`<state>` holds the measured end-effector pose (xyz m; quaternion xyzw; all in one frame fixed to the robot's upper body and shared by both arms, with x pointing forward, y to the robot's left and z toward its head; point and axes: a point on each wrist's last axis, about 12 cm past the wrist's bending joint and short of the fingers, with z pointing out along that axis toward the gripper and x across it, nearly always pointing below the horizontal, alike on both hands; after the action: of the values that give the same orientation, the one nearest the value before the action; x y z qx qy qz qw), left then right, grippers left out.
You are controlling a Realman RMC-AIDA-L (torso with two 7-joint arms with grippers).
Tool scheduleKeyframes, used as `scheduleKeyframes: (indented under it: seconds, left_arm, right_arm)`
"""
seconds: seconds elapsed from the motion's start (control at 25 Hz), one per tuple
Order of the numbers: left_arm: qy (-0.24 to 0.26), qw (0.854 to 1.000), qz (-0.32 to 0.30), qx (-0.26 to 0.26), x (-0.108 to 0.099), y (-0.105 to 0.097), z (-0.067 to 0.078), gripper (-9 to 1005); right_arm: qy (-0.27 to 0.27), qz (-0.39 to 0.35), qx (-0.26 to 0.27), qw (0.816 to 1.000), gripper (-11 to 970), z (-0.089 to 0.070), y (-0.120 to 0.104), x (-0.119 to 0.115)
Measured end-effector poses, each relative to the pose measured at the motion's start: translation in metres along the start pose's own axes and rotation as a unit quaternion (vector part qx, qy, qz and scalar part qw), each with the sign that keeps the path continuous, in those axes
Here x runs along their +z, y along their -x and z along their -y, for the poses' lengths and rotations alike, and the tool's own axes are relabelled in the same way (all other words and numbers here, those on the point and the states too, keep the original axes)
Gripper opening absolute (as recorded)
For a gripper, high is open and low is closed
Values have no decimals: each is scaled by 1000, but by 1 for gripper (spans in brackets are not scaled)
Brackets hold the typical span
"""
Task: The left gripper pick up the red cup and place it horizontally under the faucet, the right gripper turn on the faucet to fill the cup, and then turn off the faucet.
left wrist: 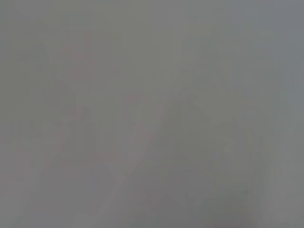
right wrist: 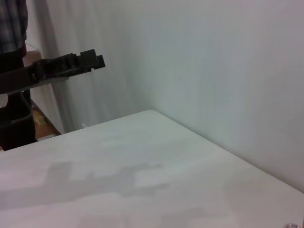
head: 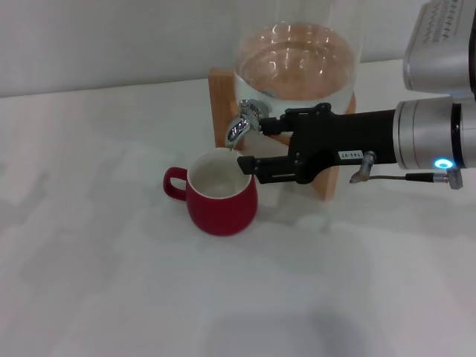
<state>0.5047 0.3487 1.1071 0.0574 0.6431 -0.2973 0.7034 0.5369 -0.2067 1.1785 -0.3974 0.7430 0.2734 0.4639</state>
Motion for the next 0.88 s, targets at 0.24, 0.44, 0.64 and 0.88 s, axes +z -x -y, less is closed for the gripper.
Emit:
scheduleKeyframes:
  seconds: [0.24,0.44,0.64,0.88]
  left_arm:
    - [-2,1000,1,0,0,0,1,889]
    - [-2,1000,0,0,0,0,1,890]
    - [-3,1000,1,1,0,0,1,890]
    - [-6,1000,2,3,1,2,1,890]
  right_arm:
    - [-2,2,4,1000,723,1,-1,-3]
    - [-9,4,0,1000,723,3,2,-9]
    - [-49,5,7,999,723,15,-2,-30]
    - [-64,-1,22,998,723,22,-9,-52]
